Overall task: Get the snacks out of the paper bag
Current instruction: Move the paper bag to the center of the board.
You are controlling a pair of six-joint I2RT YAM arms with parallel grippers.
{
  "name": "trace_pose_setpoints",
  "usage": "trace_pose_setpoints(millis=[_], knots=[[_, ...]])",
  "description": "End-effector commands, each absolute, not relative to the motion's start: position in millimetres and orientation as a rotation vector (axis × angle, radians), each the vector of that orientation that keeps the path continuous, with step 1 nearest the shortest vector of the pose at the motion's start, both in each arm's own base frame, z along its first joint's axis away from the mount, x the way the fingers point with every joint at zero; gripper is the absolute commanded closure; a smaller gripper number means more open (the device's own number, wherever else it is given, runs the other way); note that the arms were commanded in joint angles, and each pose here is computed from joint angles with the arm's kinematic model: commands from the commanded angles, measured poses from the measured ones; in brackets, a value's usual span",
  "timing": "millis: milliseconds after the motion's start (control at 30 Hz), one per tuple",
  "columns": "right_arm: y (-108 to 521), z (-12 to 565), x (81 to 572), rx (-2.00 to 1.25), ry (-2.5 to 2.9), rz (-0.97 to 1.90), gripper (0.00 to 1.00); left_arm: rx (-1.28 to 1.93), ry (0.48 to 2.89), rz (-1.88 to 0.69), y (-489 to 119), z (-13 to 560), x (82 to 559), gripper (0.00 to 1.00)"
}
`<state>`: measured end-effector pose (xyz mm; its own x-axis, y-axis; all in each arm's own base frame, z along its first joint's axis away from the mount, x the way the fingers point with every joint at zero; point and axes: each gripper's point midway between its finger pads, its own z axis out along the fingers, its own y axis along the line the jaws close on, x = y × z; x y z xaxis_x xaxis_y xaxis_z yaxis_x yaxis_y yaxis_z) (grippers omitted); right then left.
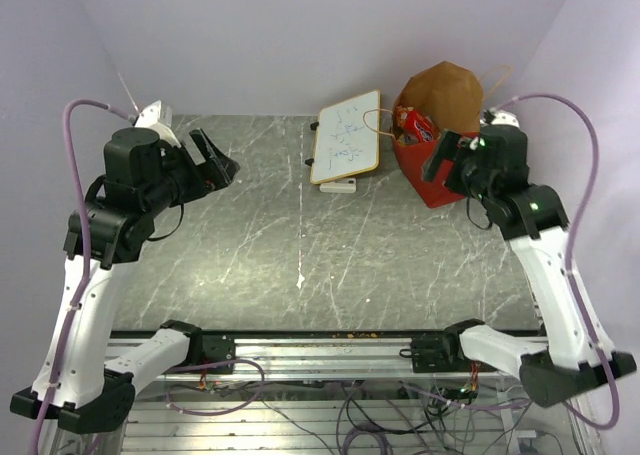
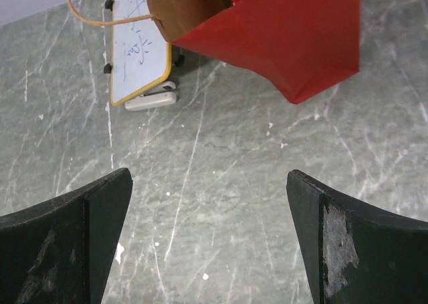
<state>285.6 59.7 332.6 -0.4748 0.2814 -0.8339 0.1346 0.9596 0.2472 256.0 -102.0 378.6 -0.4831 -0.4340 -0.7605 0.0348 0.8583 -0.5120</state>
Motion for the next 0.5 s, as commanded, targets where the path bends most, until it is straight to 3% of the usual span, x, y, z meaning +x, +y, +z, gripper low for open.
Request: trace_pose_setpoints(millis=[0, 267, 467], knots=[[83.2, 331.4, 334.9, 0.195, 2.044, 0.244, 0.0, -0.285, 2.002, -0.703, -117.9, 377.7, 258.6, 0.05], [116.8, 293.7, 418.8, 0.007, 2.083, 0.256, 0.0, -0.243, 2.013, -0.685, -120.1, 381.2, 271.2, 0.05], [119.8, 283.4, 454.4, -0.056, 2.108, 0.187, 0.04, -0.22, 2.0, -0.67, -120.9, 387.2, 281.6, 0.05]])
